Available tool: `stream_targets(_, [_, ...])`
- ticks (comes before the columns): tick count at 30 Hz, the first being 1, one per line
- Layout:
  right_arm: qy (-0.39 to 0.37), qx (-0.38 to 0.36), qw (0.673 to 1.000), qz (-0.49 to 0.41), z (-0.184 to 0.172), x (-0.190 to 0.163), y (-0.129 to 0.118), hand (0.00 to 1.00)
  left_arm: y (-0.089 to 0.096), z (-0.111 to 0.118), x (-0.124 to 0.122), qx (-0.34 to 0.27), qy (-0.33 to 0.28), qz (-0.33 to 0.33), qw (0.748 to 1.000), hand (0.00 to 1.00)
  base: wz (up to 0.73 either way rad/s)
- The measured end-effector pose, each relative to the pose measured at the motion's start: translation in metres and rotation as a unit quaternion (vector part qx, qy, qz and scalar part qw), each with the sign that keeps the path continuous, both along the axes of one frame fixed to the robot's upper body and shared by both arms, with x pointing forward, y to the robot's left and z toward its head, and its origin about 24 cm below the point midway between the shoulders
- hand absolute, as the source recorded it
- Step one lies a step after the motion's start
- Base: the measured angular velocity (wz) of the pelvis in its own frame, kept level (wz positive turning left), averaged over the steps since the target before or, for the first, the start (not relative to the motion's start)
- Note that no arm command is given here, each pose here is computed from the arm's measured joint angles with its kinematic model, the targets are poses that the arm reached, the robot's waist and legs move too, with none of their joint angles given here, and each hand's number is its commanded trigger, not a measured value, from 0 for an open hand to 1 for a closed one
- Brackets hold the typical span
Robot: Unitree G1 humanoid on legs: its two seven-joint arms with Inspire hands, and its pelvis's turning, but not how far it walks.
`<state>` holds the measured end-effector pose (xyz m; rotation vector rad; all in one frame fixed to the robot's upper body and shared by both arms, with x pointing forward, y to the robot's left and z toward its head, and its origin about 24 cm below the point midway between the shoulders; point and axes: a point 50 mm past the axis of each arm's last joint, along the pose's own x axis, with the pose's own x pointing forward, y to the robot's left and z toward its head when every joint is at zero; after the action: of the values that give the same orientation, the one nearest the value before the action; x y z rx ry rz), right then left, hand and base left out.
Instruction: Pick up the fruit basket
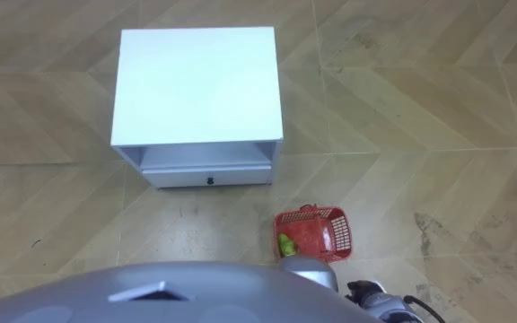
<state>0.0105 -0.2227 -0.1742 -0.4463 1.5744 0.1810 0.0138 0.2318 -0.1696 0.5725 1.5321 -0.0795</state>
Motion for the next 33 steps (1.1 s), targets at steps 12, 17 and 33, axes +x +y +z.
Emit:
stream_targets(12, [0.001, 0.004, 1.0, -0.001, 0.0, 0.0, 0.0, 0.0, 0.0, 0.0, 0.0, -0.001, -0.006, 0.008, 1.0, 0.0, 0.0])
stream_targets(17, [-0.006, -0.003, 1.0, -0.001, 0.0, 0.004, -0.001, 0.0, 0.002, 0.001, 0.002, 0.012, -0.015, 0.009, 1.0, 0.0, 0.0])
stream_targets(33, [-0.01, -0.018, 1.0, 0.001, 0.001, 0.001, -0.002, 0.0, 0.003, 0.003, 0.008, 0.038, -0.05, 0.015, 0.998, 0.0, 0.01])
